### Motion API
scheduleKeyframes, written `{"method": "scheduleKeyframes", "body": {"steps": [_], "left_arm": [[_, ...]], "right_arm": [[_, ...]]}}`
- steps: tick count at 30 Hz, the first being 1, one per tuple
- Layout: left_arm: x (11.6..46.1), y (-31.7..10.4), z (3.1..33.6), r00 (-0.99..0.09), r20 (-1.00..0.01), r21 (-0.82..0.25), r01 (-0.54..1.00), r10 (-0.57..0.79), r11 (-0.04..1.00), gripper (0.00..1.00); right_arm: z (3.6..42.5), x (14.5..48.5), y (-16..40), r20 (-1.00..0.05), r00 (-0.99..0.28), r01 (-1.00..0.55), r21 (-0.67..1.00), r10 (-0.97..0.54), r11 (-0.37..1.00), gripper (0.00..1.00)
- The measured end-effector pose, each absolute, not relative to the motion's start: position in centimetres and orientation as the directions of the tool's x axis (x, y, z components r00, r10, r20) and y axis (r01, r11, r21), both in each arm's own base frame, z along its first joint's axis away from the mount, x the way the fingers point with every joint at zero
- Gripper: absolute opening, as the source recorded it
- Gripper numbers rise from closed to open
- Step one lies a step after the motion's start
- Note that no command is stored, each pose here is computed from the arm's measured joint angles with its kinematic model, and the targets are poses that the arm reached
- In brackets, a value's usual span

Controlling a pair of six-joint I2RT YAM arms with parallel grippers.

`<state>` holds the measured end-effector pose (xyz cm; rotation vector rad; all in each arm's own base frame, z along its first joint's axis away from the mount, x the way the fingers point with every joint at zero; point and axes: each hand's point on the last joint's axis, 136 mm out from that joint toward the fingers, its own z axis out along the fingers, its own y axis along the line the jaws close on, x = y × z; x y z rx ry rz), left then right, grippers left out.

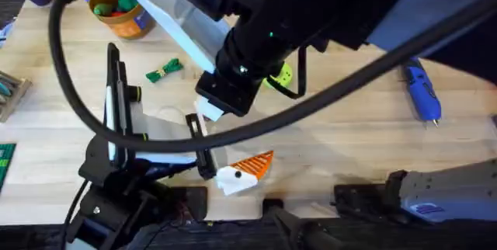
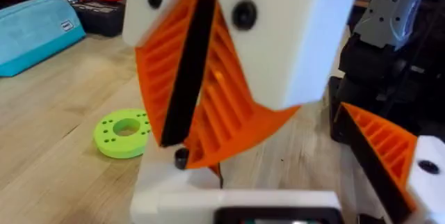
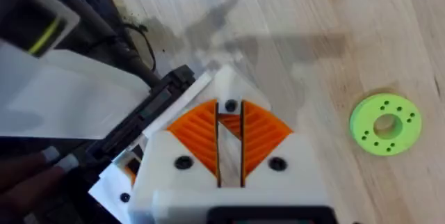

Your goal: Pick up the gripper from the table and insert it into the empty holder that is missing its gripper. Then pick up a screw, insert it into the mounting hole, and use the screwdriver to tighten it. Finally, clean up the table by picking up the vegetable and placing it into the bucket.

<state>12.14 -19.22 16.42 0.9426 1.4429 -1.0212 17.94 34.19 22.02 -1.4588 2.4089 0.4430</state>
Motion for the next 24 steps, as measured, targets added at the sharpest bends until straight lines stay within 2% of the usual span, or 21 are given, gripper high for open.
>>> {"method": "scheduleKeyframes", "body": {"steps": [7,9,11,17,20,24], "left_arm": [[12.15,-19.22,16.42,-0.105,-0.994,-0.094,0.944,0.018,0.317,0.993],[12.14,-19.22,16.42,-0.105,-0.994,-0.094,0.944,0.018,0.317,0.993],[12.15,-19.22,16.42,-0.105,-0.994,-0.094,0.944,0.018,0.317,0.993],[12.15,-19.22,16.42,-0.105,-0.994,-0.094,0.944,0.018,0.317,0.993],[12.14,-19.22,16.42,-0.105,-0.994,-0.094,0.944,0.018,0.317,0.993],[12.15,-19.22,16.42,-0.105,-0.994,-0.094,0.944,0.018,0.317,0.993]], "right_arm": [[22.01,17.94,34.18,-0.398,-0.445,-0.891,0.11,-0.802,0.44,0.185],[22.01,17.93,34.18,-0.398,-0.446,-0.891,0.111,-0.802,0.44,0.222],[22.01,17.93,34.19,-0.398,-0.445,-0.892,0.111,-0.803,0.439,0.303],[22.01,17.93,34.19,-0.398,-0.445,-0.891,0.111,-0.802,0.44,0.351],[22.01,17.93,34.18,-0.398,-0.445,-0.891,0.111,-0.802,0.44,0.42],[21.99,18.01,34.11,-0.396,-0.447,-0.89,0.108,-0.802,0.443,0.58]]}}
